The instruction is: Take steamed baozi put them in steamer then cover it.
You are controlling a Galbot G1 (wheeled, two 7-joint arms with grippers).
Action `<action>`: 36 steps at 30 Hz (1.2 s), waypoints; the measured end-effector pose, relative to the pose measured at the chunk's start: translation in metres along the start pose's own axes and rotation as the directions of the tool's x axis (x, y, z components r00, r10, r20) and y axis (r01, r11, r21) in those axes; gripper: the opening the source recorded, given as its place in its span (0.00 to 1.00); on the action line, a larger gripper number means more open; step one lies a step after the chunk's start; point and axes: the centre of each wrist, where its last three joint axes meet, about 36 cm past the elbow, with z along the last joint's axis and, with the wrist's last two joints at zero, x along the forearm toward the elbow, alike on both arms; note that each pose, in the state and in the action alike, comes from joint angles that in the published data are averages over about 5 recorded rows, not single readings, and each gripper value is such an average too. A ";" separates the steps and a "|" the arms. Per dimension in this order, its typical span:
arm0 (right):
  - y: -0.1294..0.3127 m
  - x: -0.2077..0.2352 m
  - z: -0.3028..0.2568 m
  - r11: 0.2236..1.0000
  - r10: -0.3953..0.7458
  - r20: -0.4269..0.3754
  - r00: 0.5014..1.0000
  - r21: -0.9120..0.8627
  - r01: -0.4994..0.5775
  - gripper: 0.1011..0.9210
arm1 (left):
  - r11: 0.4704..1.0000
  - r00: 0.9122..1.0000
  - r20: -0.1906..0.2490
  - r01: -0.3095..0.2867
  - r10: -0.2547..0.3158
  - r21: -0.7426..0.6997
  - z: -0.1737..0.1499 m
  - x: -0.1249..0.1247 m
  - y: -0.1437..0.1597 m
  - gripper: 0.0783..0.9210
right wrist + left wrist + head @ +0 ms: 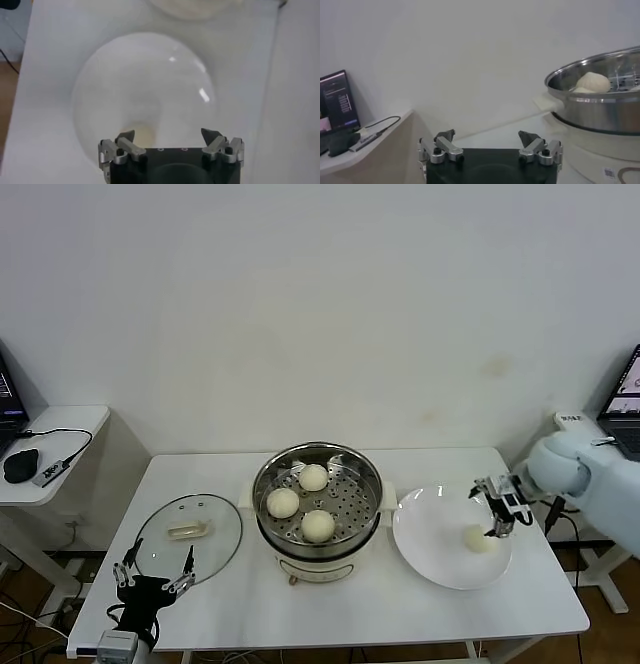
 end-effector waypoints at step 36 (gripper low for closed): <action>-0.007 -0.085 0.012 0.995 -0.043 -0.066 0.997 -0.088 0.037 0.74 | 1.000 1.000 -0.016 0.019 -0.019 -0.003 0.005 0.001 0.005 0.88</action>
